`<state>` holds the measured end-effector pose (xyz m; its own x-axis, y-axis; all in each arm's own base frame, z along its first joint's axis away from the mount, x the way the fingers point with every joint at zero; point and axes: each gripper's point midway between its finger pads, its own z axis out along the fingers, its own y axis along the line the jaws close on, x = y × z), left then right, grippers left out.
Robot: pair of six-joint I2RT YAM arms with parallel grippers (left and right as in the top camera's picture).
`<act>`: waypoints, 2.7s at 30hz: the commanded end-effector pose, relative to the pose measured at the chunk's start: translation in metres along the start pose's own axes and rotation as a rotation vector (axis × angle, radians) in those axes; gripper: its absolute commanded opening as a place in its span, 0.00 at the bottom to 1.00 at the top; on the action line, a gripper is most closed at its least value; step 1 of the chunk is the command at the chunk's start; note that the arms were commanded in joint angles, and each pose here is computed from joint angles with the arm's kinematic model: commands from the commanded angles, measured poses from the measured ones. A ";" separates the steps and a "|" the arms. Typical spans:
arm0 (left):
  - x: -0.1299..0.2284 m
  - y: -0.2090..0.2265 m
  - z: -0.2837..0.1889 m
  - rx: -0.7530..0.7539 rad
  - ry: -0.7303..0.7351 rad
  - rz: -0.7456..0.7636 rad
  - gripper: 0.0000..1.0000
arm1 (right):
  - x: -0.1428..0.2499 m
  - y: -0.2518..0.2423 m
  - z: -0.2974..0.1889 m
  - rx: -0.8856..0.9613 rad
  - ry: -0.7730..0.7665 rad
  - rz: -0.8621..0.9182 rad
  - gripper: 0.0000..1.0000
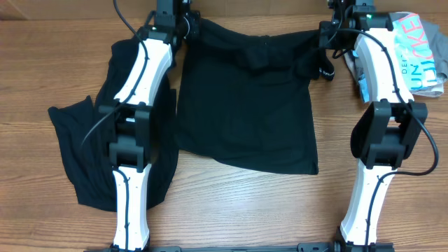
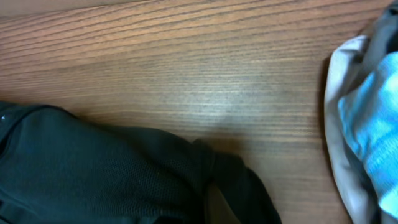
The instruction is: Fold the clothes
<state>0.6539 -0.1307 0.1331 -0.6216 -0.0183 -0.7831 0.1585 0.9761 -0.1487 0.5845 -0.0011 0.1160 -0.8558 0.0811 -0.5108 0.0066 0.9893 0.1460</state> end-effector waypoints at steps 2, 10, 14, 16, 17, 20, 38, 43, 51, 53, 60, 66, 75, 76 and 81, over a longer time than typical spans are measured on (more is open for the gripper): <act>0.003 0.011 0.007 -0.080 -0.007 -0.010 0.25 | -0.008 -0.006 0.005 0.011 -0.030 0.005 0.10; -0.017 0.013 -0.042 -0.100 0.026 -0.017 1.00 | -0.020 0.003 -0.022 -0.019 -0.042 0.030 1.00; -0.004 0.015 -0.109 -0.123 0.181 -0.037 1.00 | -0.011 0.028 -0.064 -0.128 0.022 0.039 1.00; 0.012 0.018 -0.130 -0.144 0.268 -0.051 1.00 | -0.001 0.038 -0.074 -0.176 0.065 0.050 1.00; 0.023 0.022 -0.139 -0.165 0.318 -0.072 1.00 | 0.004 0.042 -0.077 -0.198 0.085 0.055 1.00; 0.061 0.045 -0.156 -0.261 0.478 -0.154 1.00 | 0.019 0.049 -0.080 -0.239 0.153 0.075 1.00; 0.202 0.114 -0.137 -0.299 0.796 -0.247 1.00 | 0.032 0.049 -0.081 -0.236 0.203 0.088 1.00; 0.231 0.127 -0.125 -0.334 0.792 -0.204 1.00 | 0.032 0.049 -0.081 -0.236 0.205 0.088 1.00; 0.276 0.187 -0.109 -0.431 0.681 -0.237 1.00 | 0.032 0.049 -0.081 -0.236 0.205 0.089 1.00; 0.275 0.208 -0.106 -0.445 0.626 -0.229 1.00 | 0.032 0.049 -0.081 -0.236 0.204 0.088 1.00; 0.244 0.286 -0.117 -0.642 0.433 -0.262 1.00 | 0.032 0.049 -0.081 -0.236 0.203 0.088 1.00; 0.213 0.337 -0.128 -0.708 0.283 -0.210 1.00 | 0.032 0.049 -0.081 -0.236 0.203 0.088 1.00; 0.150 0.333 -0.141 -0.610 0.281 -0.183 1.00 | 0.021 0.051 -0.089 -0.235 0.166 0.128 1.00; 0.143 0.328 -0.142 -0.584 0.284 -0.205 1.00 | 0.022 0.051 -0.093 -0.234 0.169 0.133 1.00; 0.090 0.257 -0.153 -0.257 0.303 -0.356 1.00 | 0.037 0.059 -0.121 -0.221 0.220 0.155 1.00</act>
<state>0.4915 0.2007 0.0708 -0.8346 -0.2934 -0.4662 -0.3637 0.9291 0.0665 0.5009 0.0415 0.1516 -0.9693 0.1541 -0.1917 0.0693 0.9188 0.3885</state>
